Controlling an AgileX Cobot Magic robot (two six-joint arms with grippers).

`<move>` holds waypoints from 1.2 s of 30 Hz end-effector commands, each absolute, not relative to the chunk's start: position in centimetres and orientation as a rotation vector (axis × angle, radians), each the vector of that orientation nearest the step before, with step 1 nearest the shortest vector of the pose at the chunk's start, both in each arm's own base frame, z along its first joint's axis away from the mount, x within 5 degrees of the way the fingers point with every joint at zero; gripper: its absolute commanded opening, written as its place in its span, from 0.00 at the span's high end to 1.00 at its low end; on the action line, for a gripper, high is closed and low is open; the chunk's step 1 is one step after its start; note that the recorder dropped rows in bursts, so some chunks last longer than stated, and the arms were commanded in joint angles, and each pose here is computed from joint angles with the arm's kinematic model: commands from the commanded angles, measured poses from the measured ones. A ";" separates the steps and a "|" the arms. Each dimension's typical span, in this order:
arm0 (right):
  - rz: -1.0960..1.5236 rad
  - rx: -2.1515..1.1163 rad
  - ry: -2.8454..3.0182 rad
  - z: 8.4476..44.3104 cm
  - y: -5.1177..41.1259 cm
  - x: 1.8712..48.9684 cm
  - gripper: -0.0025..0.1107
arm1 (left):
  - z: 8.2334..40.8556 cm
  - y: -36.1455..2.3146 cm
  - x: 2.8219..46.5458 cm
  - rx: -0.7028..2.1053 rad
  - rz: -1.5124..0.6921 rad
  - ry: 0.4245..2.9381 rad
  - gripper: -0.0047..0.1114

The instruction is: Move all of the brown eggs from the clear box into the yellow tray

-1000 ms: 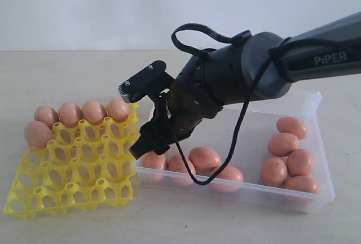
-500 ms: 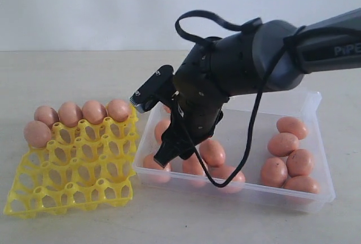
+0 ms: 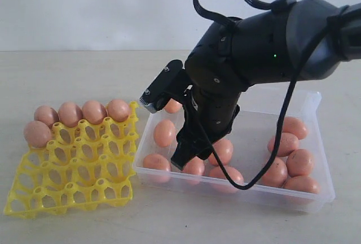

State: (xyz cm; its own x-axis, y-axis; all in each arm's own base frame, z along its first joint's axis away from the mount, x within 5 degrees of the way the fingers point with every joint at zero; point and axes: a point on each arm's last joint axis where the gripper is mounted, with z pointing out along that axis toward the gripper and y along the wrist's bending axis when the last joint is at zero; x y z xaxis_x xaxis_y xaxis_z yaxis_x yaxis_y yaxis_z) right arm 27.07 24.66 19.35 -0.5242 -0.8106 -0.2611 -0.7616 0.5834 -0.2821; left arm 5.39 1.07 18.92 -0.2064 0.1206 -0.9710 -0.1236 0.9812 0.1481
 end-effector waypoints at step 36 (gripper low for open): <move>-0.283 -1.483 2.461 18.7 22.8 26.9 0.46 | 18.8 1.1 5.4 -0.007 0.220 1.765 0.77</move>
State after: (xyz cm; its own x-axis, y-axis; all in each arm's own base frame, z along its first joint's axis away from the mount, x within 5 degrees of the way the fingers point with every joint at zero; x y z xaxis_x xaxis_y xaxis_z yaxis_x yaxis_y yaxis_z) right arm 26.98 22.98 18.65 -0.4731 -0.8730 -0.1184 -0.8238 0.4860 -0.2918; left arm 5.39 1.07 18.92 -0.2064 0.1206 -0.9710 -0.1236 0.9812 0.1481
